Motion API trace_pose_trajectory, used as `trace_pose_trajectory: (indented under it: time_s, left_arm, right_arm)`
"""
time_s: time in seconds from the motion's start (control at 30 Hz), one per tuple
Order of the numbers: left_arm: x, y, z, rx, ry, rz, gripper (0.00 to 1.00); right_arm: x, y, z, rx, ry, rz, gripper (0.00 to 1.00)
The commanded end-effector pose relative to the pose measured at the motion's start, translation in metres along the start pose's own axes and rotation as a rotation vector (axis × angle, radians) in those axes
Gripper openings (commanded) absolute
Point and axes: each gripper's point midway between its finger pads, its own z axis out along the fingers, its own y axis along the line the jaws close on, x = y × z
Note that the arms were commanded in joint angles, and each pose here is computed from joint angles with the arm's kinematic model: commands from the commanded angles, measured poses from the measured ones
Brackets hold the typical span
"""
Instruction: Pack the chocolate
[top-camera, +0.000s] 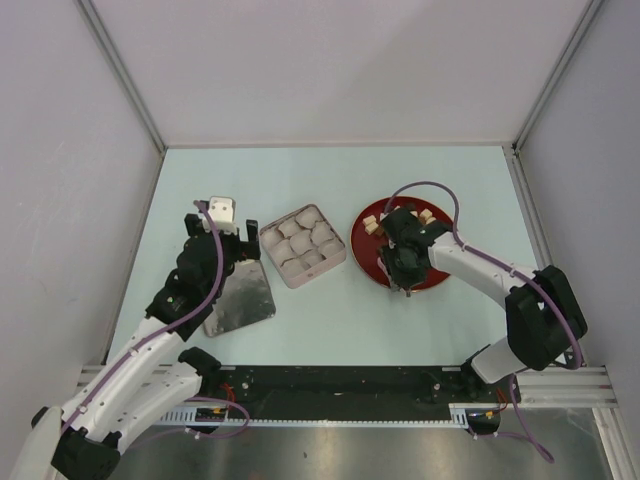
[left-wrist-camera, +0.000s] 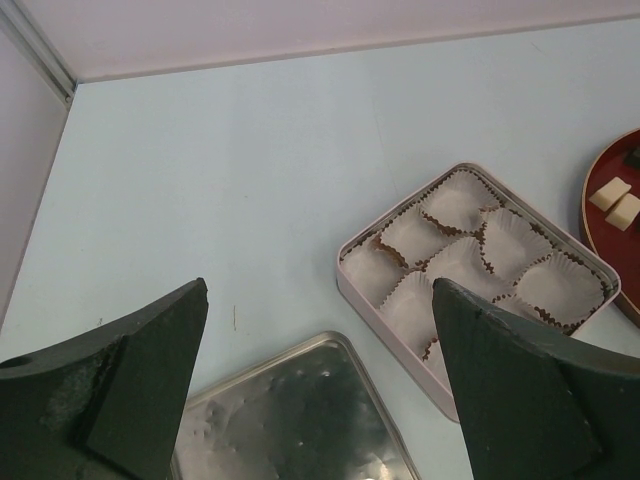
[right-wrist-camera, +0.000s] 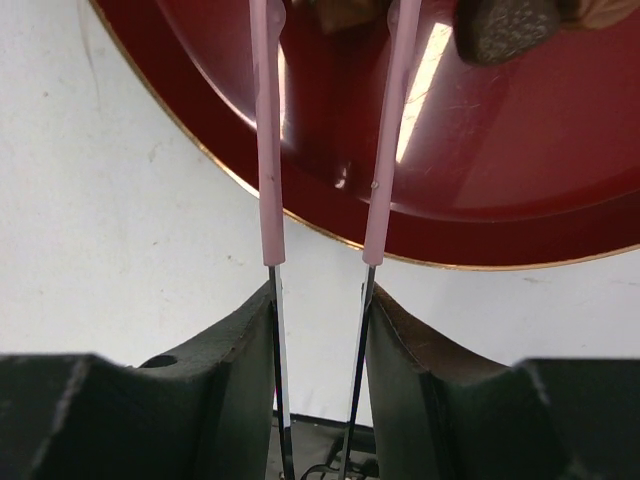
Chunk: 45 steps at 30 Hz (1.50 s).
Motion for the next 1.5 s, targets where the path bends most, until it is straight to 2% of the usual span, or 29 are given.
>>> trace_pose_trajectory:
  time_s: [0.0, 0.23, 0.43, 0.53, 0.77, 1.0, 1.23, 1.47]
  left_arm:
    - [-0.008, 0.005, -0.001, -0.017, -0.035, 0.005, 0.99]
    - [-0.010, 0.007, -0.002, -0.023, -0.042, 0.003, 0.98]
    - [-0.009, 0.007, -0.002, -0.023, -0.039, 0.004, 0.99]
    - [-0.009, 0.007, -0.002, -0.025, -0.041, 0.002, 0.98]
    - [-0.009, 0.009, -0.003, -0.034, -0.043, -0.004, 0.98]
    - [-0.011, 0.014, -0.006, -0.056, -0.055, -0.019, 0.99]
    - [-0.013, 0.019, -0.015, -0.074, -0.065, -0.073, 1.00]
    - [-0.010, 0.025, -0.020, -0.095, -0.073, -0.074, 1.00]
  right_arm:
    - [-0.021, 0.000, -0.005, 0.050, -0.062, 0.008, 0.41]
    - [-0.024, 0.006, -0.003, 0.043, -0.061, -0.035, 0.33]
    - [-0.033, 0.013, -0.015, 0.033, -0.092, -0.065, 0.10]
    - [-0.041, 0.015, -0.024, 0.029, -0.123, -0.077, 0.06]
    - [-0.079, 0.031, -0.057, 0.008, -0.232, -0.142, 0.03]
    - [-0.132, 0.067, -0.081, -0.046, -0.344, -0.235, 0.03]
    - [-0.171, 0.108, -0.058, -0.100, -0.355, -0.311, 0.03]
    - [-0.189, 0.137, -0.028, -0.147, -0.337, -0.328, 0.03]
